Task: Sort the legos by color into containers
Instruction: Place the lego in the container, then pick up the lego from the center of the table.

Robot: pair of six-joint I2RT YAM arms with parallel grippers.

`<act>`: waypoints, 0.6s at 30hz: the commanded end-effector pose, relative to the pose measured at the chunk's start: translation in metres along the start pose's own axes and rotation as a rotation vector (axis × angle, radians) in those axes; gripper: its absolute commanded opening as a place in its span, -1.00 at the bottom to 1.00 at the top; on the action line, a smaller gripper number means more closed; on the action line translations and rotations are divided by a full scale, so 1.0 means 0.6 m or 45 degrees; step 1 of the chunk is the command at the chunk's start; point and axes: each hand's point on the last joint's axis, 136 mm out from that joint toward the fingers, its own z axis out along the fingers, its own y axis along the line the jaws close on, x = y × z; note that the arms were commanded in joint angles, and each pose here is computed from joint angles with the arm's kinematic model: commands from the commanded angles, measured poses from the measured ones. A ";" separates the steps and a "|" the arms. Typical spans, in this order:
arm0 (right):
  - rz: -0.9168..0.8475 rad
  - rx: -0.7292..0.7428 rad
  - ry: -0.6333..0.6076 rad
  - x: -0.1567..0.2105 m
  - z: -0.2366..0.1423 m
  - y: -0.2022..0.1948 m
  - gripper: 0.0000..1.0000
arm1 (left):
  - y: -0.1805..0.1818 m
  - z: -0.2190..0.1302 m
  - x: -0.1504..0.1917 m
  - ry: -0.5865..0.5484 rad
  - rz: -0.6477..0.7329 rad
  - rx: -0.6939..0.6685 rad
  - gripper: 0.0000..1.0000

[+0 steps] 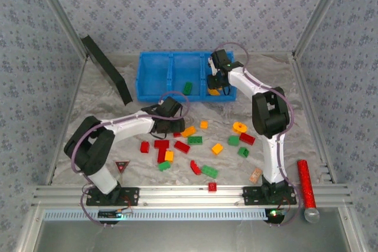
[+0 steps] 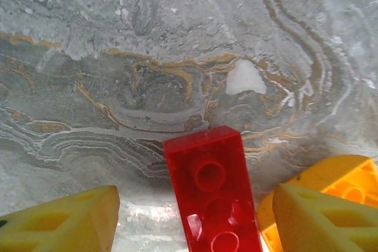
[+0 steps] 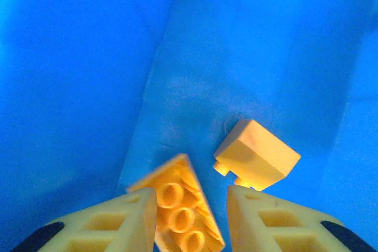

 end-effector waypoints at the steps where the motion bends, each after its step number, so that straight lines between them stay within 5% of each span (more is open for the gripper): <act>1: -0.018 -0.017 -0.018 -0.005 -0.008 -0.001 -0.24 | -0.021 0.001 -0.023 -0.049 -0.031 0.017 0.40; 18: -0.019 -0.050 -0.106 0.002 -0.087 0.002 -0.22 | -0.021 0.030 -0.037 -0.072 -0.062 -0.031 0.26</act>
